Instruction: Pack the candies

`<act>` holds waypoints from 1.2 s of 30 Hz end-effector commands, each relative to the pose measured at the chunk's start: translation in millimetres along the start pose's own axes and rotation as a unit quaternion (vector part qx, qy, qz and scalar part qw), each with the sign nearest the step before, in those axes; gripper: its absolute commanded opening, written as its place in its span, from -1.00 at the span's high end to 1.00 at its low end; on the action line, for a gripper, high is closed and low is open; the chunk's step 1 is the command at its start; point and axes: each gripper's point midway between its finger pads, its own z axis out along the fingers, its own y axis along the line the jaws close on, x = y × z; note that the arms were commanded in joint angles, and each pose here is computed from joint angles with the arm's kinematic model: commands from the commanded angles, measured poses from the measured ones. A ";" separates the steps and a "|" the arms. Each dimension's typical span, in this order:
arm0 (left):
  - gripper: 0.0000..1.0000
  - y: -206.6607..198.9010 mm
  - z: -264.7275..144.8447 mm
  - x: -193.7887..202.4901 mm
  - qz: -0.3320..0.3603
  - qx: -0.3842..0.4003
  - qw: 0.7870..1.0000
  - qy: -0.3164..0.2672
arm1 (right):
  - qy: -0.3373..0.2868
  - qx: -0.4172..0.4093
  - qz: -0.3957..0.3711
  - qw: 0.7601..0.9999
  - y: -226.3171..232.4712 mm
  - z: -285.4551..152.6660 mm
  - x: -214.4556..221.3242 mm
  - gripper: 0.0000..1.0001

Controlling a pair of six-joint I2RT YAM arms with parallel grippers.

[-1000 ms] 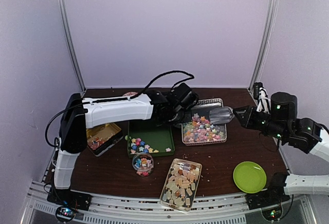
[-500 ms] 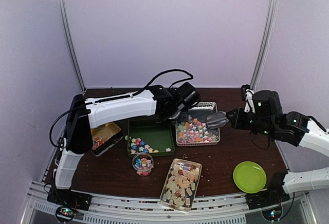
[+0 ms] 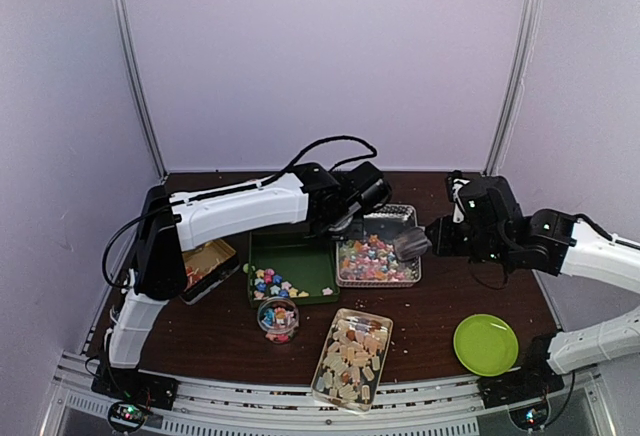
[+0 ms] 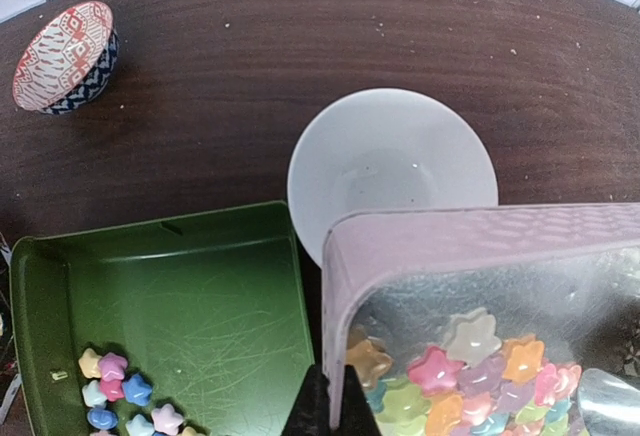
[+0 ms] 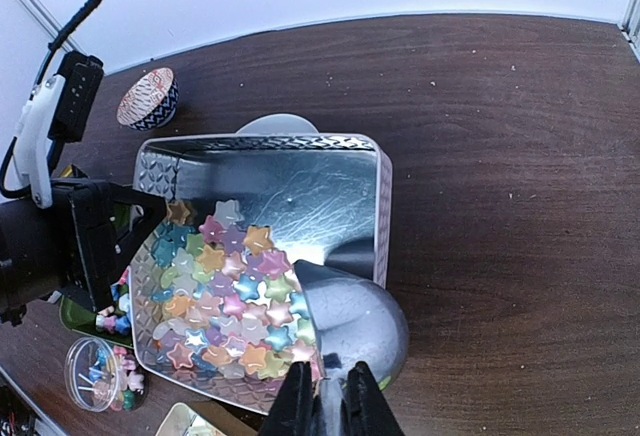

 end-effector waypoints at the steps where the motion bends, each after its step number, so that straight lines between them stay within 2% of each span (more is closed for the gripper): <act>1: 1.00 -11.5 -21.3 -29.7 -0.033 0.028 0.998 -0.038 | 0.018 0.052 -0.041 0.998 -12.4 5.0 7.3 1.00; 7: 1.00 -11.9 -23.7 -31.7 -0.036 0.030 0.998 -0.039 | 0.066 0.033 -0.029 0.997 -2.8 20.8 32.0 1.00; 20: 1.00 -9.5 -35.3 -36.4 -0.043 0.041 0.998 -0.037 | 0.089 -0.047 0.074 0.992 24.4 44.9 59.3 1.00; 36: 1.00 21.0 -28.0 -31.8 -0.068 0.022 0.997 0.006 | 0.137 -0.127 0.172 0.967 33.9 64.0 87.2 1.00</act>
